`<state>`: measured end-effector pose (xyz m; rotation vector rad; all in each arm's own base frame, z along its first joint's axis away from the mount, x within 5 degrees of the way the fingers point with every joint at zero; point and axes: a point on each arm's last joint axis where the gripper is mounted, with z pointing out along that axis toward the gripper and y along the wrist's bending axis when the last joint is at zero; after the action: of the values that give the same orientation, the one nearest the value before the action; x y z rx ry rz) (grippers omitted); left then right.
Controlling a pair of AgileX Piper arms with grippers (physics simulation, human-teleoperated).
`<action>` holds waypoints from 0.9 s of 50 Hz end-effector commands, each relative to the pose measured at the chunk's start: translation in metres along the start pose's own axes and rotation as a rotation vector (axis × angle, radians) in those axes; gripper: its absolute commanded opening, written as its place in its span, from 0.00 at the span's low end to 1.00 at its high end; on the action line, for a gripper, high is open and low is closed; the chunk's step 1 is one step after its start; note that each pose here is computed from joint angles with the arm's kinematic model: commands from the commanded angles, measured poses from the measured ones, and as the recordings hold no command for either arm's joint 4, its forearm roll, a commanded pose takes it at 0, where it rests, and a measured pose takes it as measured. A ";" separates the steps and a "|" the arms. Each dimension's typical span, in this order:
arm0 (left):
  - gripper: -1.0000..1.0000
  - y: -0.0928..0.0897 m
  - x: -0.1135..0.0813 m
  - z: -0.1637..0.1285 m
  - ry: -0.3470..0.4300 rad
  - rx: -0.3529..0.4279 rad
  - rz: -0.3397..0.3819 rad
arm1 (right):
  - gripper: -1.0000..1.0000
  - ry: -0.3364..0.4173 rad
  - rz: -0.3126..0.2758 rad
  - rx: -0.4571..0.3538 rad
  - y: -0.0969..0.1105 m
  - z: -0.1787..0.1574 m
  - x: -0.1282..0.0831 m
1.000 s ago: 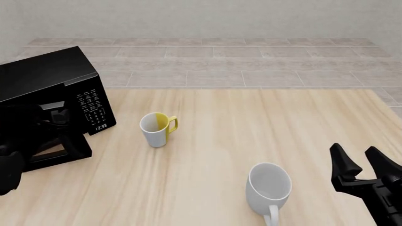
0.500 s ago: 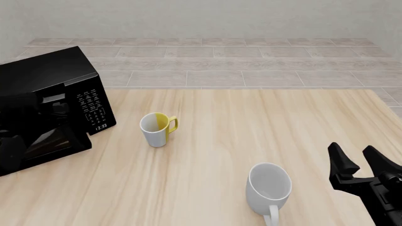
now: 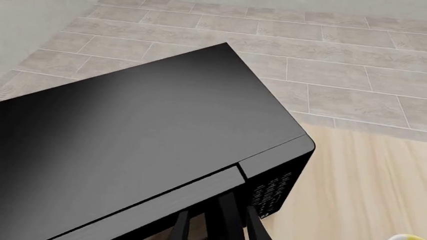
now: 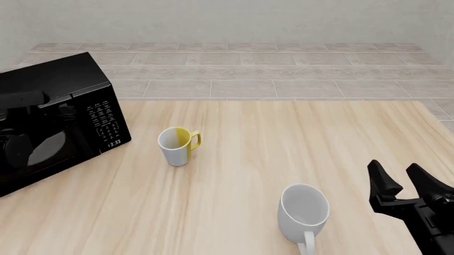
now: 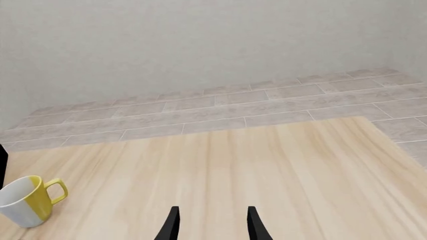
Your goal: Close the microwave.
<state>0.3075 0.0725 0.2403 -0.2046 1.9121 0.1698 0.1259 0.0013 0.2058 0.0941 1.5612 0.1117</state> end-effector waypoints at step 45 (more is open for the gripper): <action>1.00 -0.024 -0.024 -0.097 -0.399 0.088 0.072 | 1.00 0.011 0.007 0.005 -0.001 0.008 0.005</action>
<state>0.2834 0.0515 0.2720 -0.1258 1.7184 0.1689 0.1331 0.0011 0.2015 0.1027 1.5701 0.1150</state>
